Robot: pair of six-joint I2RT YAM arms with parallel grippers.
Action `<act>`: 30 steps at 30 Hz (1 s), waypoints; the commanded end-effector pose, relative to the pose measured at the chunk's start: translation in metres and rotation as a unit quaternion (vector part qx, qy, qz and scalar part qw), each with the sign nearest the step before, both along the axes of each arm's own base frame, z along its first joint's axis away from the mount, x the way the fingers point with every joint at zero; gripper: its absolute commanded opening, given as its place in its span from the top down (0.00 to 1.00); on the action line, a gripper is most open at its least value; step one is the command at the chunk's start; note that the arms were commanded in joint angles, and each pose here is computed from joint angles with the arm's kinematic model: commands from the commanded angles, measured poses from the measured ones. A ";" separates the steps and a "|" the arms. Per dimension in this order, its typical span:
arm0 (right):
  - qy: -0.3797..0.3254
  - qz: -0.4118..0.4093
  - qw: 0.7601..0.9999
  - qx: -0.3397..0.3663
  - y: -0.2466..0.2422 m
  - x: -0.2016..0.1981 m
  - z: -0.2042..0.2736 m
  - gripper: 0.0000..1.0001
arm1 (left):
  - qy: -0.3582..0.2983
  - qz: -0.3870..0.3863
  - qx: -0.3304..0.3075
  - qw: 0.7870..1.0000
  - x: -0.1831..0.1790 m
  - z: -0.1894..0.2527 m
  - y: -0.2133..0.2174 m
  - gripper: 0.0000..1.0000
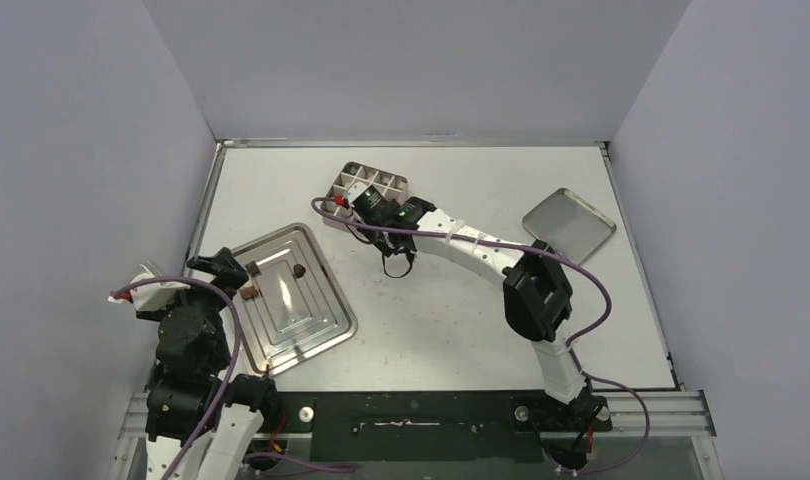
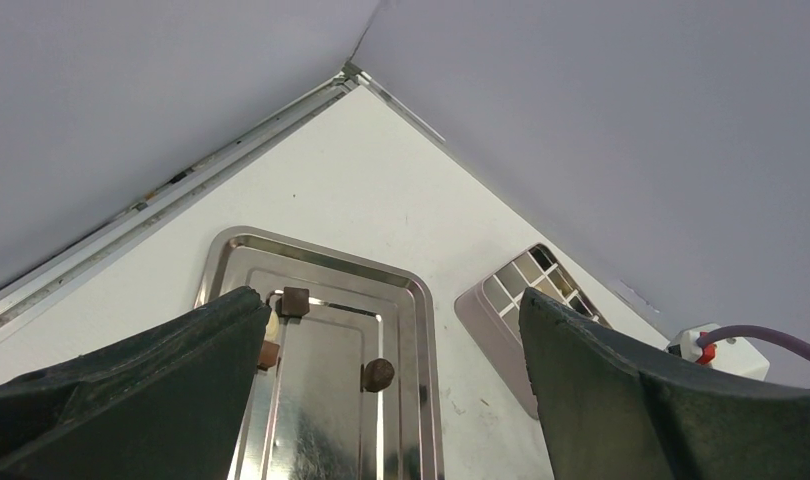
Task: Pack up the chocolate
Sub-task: Place the fake chocolate in the packing box.
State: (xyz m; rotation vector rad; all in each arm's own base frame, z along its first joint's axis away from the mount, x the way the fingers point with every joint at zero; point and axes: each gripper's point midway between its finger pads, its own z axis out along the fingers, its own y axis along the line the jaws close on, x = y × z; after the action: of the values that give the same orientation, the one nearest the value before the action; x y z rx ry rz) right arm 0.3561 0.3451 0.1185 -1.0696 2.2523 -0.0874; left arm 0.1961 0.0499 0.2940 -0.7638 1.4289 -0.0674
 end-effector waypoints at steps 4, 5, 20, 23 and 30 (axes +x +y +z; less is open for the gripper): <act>-0.056 -0.005 0.998 0.036 0.005 0.016 0.053 0.68 | -0.039 0.008 -0.002 0.999 -0.006 0.024 0.004 0.05; -0.057 -0.006 0.998 0.036 0.005 0.017 0.054 0.68 | -0.041 0.008 -0.002 0.999 -0.006 0.025 0.004 0.04; -0.048 0.030 0.995 0.085 0.030 0.005 0.071 0.67 | -0.045 0.012 0.008 0.999 -0.009 0.035 0.007 0.05; -0.041 0.062 0.991 0.107 0.053 -0.009 0.074 0.67 | -0.048 0.012 0.012 0.999 -0.009 0.041 0.007 0.05; -0.029 0.119 0.988 0.098 0.097 -0.039 0.057 0.66 | -0.047 0.028 0.030 0.998 -0.012 0.052 0.014 0.05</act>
State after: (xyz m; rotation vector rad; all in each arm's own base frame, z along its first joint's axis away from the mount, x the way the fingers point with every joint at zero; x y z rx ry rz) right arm 0.3285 0.4004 0.1484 -1.1807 2.1347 0.0943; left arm 0.1880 0.0566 0.3199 -0.7476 1.3818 -0.0408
